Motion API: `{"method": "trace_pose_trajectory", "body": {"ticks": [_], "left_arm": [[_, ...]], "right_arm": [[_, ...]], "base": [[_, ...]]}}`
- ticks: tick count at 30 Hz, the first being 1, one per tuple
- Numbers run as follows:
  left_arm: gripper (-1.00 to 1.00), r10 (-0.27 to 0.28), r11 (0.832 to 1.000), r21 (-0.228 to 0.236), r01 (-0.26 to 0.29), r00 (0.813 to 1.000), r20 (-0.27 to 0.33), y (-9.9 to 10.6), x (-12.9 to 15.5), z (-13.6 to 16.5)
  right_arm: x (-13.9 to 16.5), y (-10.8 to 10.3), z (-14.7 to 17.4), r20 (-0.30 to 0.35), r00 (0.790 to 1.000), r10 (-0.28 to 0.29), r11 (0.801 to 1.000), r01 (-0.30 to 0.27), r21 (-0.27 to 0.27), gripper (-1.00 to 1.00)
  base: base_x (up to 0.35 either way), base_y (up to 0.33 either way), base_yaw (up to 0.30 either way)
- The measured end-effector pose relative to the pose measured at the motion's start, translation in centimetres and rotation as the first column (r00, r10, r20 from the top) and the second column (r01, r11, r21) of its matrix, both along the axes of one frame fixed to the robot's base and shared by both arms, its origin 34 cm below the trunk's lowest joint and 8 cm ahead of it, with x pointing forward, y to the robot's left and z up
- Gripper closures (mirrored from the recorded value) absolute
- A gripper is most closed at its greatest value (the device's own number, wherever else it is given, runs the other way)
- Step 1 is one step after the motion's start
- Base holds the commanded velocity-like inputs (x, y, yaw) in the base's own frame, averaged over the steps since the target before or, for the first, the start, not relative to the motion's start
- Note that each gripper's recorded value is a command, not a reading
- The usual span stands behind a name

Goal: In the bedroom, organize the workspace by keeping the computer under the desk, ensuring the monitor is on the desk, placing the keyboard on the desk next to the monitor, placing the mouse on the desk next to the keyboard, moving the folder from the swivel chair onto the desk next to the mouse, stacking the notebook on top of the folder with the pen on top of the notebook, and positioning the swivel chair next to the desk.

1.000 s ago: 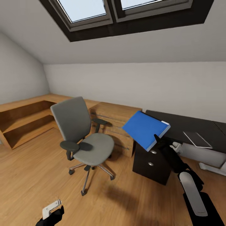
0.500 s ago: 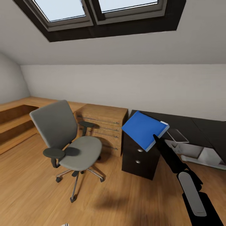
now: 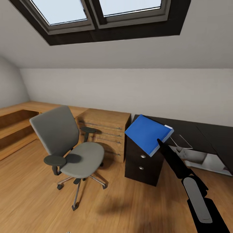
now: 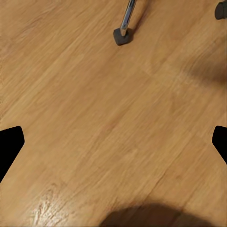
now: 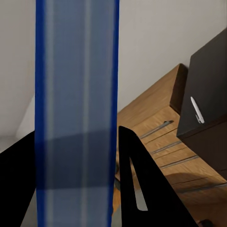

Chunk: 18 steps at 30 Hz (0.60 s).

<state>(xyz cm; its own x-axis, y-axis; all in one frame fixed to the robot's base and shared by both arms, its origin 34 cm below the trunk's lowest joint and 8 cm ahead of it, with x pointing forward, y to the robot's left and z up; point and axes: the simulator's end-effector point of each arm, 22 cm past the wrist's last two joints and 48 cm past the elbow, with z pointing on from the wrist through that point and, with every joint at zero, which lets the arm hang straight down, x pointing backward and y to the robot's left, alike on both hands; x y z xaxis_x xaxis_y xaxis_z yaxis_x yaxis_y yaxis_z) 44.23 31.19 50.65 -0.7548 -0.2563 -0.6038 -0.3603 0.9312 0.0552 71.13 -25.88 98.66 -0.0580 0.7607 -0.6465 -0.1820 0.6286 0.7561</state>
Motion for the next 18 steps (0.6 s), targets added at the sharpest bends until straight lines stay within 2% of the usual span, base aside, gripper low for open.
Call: {"method": "trace_pose_trajectory", "body": {"ticks": [12, 18], "left_arm": [[-1.00, 0.000, 1.000, 0.000, 0.000, 1.000, 0.000, 0.0, 0.1, 2.0], [-1.00, 0.000, 1.000, -0.001, 0.000, 1.000, 0.001, -0.1, 0.1, 3.0]], "right_arm": [[0.1, -0.2, 1.9, -0.005, 1.000, -0.009, 1.000, 0.009, -0.002, 1.00], [0.4, -1.2, 1.1, -0.056, 0.998, -0.043, 0.999, 0.043, 0.000, 1.00]], "base": [[0.000, 0.000, -0.227], [0.000, 0.000, -0.271]]}}
